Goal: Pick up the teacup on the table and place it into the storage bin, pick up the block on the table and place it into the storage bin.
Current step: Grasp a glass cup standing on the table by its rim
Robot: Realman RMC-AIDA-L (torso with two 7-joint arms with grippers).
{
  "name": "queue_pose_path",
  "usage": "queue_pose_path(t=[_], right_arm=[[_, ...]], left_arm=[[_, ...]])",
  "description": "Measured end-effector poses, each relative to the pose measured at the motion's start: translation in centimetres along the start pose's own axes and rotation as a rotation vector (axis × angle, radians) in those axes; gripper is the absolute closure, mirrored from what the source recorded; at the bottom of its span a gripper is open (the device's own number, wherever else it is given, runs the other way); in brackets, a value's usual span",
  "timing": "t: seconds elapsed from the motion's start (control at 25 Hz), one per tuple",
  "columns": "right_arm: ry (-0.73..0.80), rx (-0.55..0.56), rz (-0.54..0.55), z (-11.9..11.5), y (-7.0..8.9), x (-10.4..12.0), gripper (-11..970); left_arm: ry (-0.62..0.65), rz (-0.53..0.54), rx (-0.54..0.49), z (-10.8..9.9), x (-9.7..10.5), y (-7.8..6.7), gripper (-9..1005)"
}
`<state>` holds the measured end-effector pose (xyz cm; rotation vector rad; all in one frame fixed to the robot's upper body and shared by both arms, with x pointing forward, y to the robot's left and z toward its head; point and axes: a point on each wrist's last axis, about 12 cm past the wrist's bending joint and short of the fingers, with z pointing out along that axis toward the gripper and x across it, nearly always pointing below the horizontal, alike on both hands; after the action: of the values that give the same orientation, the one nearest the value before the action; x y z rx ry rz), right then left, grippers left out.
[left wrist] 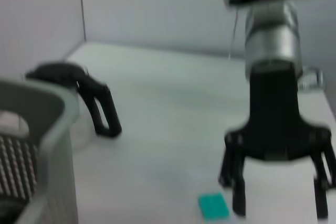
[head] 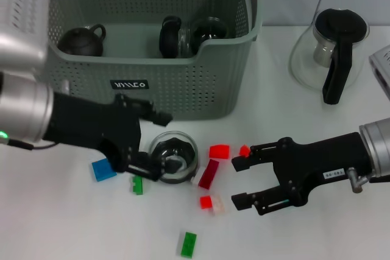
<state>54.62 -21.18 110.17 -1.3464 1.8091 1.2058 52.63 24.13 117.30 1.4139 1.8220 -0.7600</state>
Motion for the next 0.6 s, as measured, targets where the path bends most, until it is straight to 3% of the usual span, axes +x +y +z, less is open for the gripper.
queue_pose_path(t=[0.24, 0.6], right_arm=[[-0.026, 0.022, 0.014, -0.5, -0.2, -0.1, 137], [-0.03, 0.036, 0.035, -0.6, -0.2, 0.2, 139]], left_arm=[[0.14, 0.011, -0.013, 2.6, 1.1, 0.8, 149], [0.257, 0.114, -0.02, 5.2, 0.7, 1.0, 147]])
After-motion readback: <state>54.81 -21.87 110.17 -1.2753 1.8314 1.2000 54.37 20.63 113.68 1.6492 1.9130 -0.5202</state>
